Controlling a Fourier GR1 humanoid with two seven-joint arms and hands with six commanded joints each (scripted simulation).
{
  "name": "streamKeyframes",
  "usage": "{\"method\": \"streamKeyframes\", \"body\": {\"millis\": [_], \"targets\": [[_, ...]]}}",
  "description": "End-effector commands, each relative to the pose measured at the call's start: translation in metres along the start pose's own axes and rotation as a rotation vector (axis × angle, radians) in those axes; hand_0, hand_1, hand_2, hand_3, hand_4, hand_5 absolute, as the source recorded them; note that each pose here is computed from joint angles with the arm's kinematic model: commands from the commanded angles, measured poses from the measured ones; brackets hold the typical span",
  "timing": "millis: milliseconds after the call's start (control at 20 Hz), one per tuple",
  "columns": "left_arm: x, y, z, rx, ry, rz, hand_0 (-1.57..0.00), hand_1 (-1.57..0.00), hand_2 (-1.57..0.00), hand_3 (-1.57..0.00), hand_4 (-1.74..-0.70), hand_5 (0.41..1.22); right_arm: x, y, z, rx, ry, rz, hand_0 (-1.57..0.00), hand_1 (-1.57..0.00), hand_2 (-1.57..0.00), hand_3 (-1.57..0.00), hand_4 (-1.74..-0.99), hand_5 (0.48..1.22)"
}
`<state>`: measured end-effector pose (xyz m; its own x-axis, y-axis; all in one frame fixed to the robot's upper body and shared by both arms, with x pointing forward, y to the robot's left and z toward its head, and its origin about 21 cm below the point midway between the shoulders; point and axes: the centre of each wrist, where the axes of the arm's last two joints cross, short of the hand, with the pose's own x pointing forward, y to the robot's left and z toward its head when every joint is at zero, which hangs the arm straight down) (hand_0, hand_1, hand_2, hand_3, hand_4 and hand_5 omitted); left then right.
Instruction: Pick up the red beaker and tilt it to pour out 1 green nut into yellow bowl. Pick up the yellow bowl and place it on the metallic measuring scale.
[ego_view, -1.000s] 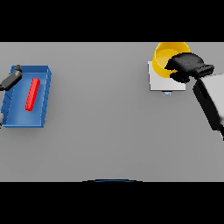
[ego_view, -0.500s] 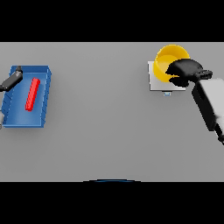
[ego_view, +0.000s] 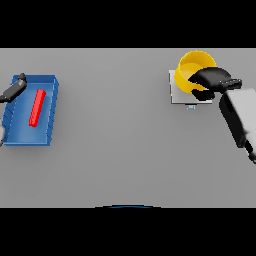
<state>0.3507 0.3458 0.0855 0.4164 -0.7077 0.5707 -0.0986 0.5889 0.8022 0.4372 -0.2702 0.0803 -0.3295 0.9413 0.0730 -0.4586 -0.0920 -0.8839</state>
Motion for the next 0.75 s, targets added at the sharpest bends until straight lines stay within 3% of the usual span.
{"method": "streamKeyframes", "body": {"millis": [0, 150, 300, 450, 700], "targets": [[-0.002, -0.003, 0.003, -0.008, -0.008, 0.006, 0.00, 0.00, 0.00, 0.00, -0.72, 0.663, -0.001, -0.003, 0.001, 0.007, -0.014, 0.013, -0.51, -0.45, -0.55, -0.60, -1.579, 0.955], [0.003, -0.003, 0.001, 0.000, -0.005, 0.003, 0.00, 0.00, 0.00, 0.00, -0.72, 0.663, 0.001, -0.003, -0.001, 0.006, -0.050, 0.036, -0.26, -0.23, -0.30, -0.46, -1.554, 0.891], [0.002, -0.003, 0.000, 0.003, -0.002, 0.004, 0.00, 0.00, 0.00, 0.00, -0.72, 0.664, 0.003, 0.000, -0.003, -0.003, -0.062, 0.032, -0.13, -0.12, -0.16, -0.36, -1.542, 0.838], [-0.001, -0.003, -0.003, 0.003, 0.005, 0.005, 0.00, 0.00, 0.00, 0.00, -0.72, 0.664, -0.001, -0.005, -0.002, -0.003, -0.050, 0.011, -0.07, -0.06, -0.08, -0.27, -1.523, 0.798], [-0.003, -0.002, -0.003, 0.000, -0.005, 0.004, 0.00, 0.00, 0.00, 0.00, -0.73, 0.665, -0.005, 0.005, -0.002, 0.017, -0.009, -0.011, -0.02, -0.02, -0.03, -0.15, -1.478, 0.738]]}}
